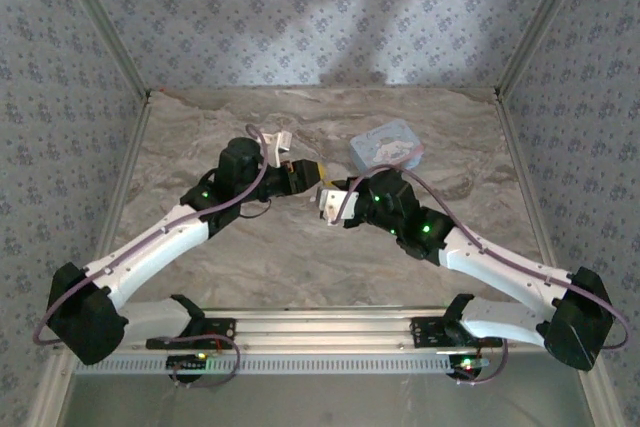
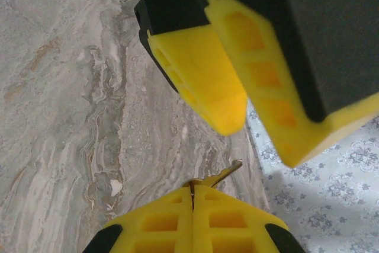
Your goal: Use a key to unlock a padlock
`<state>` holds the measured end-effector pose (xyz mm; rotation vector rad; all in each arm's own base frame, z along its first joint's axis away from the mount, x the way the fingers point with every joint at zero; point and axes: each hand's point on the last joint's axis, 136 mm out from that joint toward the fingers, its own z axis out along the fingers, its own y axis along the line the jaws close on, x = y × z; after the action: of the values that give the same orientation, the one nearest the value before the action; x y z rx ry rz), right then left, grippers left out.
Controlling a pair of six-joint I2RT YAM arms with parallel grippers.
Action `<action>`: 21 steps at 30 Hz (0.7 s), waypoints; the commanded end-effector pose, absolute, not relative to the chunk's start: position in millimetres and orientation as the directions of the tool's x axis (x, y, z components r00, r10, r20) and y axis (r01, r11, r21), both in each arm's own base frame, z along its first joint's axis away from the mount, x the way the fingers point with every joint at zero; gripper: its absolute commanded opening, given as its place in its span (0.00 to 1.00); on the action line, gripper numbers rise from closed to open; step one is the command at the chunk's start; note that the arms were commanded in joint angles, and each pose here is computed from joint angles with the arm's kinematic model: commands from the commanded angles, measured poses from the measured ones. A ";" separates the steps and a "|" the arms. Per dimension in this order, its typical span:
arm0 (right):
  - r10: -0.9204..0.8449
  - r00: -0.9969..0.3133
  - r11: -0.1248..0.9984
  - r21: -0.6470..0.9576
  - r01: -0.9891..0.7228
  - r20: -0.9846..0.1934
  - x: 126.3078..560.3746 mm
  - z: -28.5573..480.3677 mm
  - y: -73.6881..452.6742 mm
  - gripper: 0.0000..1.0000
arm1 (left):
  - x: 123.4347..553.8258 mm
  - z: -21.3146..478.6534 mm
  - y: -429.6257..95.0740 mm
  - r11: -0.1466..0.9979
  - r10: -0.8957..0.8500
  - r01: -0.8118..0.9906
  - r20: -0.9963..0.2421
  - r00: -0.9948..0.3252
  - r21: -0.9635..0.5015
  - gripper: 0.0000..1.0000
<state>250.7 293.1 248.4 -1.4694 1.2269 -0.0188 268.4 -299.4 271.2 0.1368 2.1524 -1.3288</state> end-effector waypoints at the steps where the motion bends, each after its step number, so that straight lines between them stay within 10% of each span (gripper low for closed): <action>1: -0.640 0.470 0.233 -0.737 -0.635 -0.608 250.4 267.2 298.4 0.00 | 267.4 296.2 -307.7 0.445 -0.214 0.450 -0.580 -0.786 -0.774 0.43; 21: -0.615 0.471 0.256 -0.725 -0.640 -0.633 254.7 279.9 307.2 0.00 | 263.7 291.5 -309.0 0.457 -0.189 0.463 -0.591 -0.784 -0.760 0.22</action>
<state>255.5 299.1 261.9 -1.4451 1.2196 -0.0102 263.5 -304.0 274.0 0.1839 2.1420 -1.3310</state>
